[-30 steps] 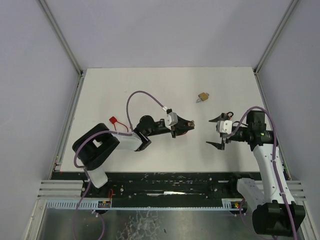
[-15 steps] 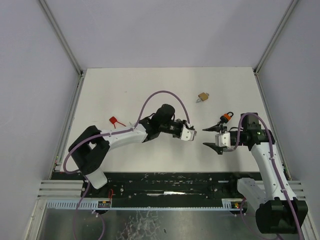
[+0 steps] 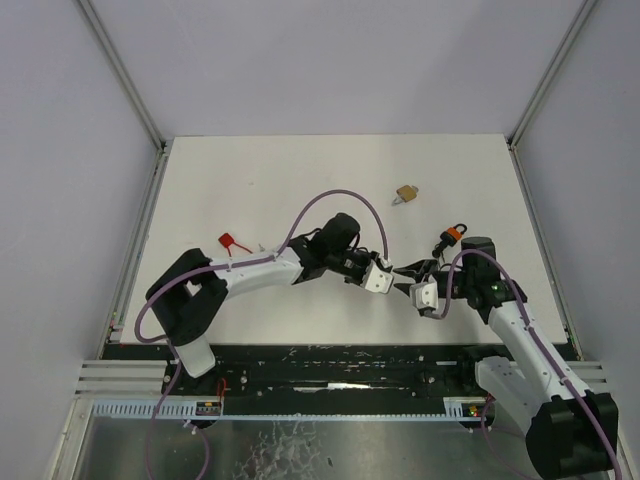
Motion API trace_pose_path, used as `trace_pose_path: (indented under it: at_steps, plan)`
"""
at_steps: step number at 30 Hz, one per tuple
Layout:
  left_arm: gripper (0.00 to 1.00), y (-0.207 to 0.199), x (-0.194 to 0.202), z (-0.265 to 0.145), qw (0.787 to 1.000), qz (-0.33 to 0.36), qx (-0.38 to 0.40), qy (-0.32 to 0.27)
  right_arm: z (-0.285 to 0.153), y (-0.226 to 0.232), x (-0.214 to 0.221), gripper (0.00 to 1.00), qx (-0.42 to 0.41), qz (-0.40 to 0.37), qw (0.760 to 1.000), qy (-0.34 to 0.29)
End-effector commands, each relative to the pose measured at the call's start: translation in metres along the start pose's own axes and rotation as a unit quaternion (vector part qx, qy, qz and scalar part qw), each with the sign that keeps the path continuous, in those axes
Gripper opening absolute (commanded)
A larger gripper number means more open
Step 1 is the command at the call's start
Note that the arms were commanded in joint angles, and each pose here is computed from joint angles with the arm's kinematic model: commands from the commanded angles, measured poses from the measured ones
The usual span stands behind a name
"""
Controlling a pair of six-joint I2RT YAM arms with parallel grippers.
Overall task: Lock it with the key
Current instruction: Lock the lock.
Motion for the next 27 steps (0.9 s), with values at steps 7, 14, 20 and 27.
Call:
trace_pose_path:
  at_steps: [7,14,20,27]
  plan:
    - [0.0,0.003,-0.009,0.006,0.999,0.009,0.042,-0.031,0.01,-0.004,0.004,0.41,0.002,-0.097,0.995,0.015]
    - [0.0,0.003,-0.009,0.007,0.998,0.005,0.054,-0.037,0.015,0.0,0.003,0.37,-0.01,-0.114,0.993,0.009]
    - [0.0,0.005,-0.011,0.005,0.997,0.003,0.056,-0.045,0.018,0.006,0.001,0.35,-0.027,-0.133,0.991,0.0]
    - [0.0,0.007,-0.011,0.005,0.997,-0.009,0.061,-0.056,0.021,0.009,0.0,0.3,-0.037,-0.153,0.988,0.001]
Point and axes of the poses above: each gripper's point midway between its finger pads, its own z axis out along the fingers, its own y axis along the line the jaws close on, x = y × z, the point moved 9 cm from there along -z, back along the fingers, and after that the axes turned 5 degrees about z, right-handed, at the moved point
